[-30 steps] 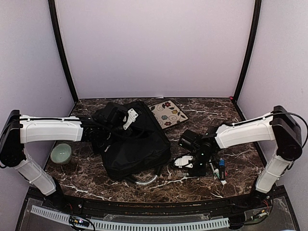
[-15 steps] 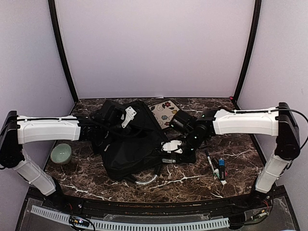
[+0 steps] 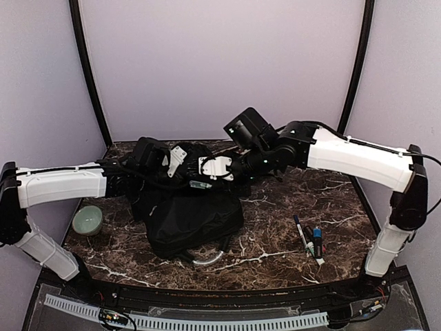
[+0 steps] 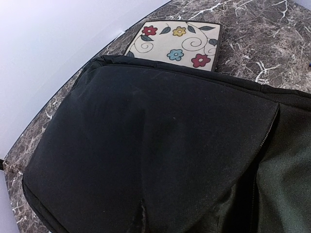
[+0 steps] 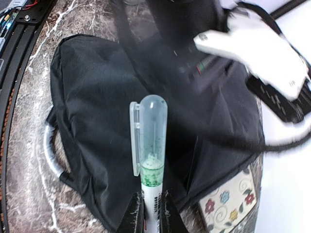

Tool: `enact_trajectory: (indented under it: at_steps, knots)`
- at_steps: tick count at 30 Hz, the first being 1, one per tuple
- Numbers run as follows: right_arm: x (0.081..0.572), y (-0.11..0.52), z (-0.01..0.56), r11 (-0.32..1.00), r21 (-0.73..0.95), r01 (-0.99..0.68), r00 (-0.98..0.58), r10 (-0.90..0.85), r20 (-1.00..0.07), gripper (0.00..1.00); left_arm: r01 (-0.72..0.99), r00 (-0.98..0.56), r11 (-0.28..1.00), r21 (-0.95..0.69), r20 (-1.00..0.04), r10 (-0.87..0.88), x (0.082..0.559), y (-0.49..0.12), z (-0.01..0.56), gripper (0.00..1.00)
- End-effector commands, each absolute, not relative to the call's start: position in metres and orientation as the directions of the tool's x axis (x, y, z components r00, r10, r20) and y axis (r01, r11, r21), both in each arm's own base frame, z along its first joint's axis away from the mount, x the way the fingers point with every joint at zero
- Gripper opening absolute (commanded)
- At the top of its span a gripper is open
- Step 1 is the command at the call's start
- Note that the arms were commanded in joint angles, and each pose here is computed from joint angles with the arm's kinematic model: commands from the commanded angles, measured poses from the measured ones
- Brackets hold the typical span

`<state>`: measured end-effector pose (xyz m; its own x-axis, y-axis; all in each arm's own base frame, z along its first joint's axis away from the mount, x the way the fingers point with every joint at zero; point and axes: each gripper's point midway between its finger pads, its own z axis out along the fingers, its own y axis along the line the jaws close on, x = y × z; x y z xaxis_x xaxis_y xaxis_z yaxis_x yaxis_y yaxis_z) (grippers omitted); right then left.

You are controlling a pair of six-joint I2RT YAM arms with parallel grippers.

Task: Pack the student bag
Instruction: Place the pen in the lower front pocket of the bag.

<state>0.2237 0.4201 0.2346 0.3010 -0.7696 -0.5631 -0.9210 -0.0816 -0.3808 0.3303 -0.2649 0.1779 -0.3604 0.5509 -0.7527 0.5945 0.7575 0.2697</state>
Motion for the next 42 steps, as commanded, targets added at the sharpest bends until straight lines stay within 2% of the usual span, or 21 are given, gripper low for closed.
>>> enact_trajectory:
  at_steps: [1,8,15,24,29,30,32,34,37,42]
  knots:
    - [0.224,0.458,0.22,-0.157,-0.477,-0.865,0.415,-0.757,-0.504,0.04,0.594,-0.232,0.786,0.168,-0.901,0.368,0.329,-0.278,0.254,0.0]
    - [0.235,0.479,0.188,-0.202,-0.584,-0.787,0.489,-0.781,-0.389,0.03,0.632,-0.235,0.767,0.11,-0.916,0.326,0.325,-0.279,0.261,0.0]
    - [0.268,0.495,0.189,-0.098,-0.721,-0.686,0.476,-0.81,-0.343,0.03,0.649,-0.241,0.755,0.088,-0.918,0.315,0.323,-0.281,0.261,0.0]
    - [0.287,0.509,0.15,-0.142,-0.831,-0.537,0.514,-0.837,-0.189,0.03,0.663,-0.244,0.746,0.069,-0.921,0.302,0.321,-0.283,0.263,0.0]
    - [0.307,0.513,0.15,-0.073,-0.901,-0.428,0.473,-0.867,-0.155,0.02,0.666,-0.239,0.743,0.067,-0.925,0.297,0.319,-0.282,0.266,0.0]
    - [0.311,0.513,0.152,-0.048,-0.916,-0.399,0.462,-0.873,-0.156,0.04,0.665,-0.238,0.744,0.068,-0.925,0.297,0.319,-0.282,0.266,0.0]
    - [0.318,0.513,0.16,0.005,-0.94,-0.342,0.444,-0.881,-0.166,0.3,0.663,-0.238,0.746,0.068,-0.925,0.295,0.32,-0.281,0.266,0.0]
    - [0.32,0.51,0.171,0.043,-0.948,-0.315,0.435,-0.881,-0.185,0.44,0.661,-0.239,0.747,0.068,-0.925,0.296,0.32,-0.281,0.266,0.0]
    - [0.311,0.505,0.178,0.061,-0.931,-0.359,0.443,-0.867,-0.228,0.51,0.662,-0.239,0.747,0.068,-0.925,0.296,0.32,-0.281,0.266,0.0]
    - [0.283,0.495,0.185,0.041,-0.866,-0.499,0.436,-0.851,-0.292,0.53,0.642,-0.256,0.764,0.069,-0.92,0.298,0.325,-0.277,0.262,0.0]
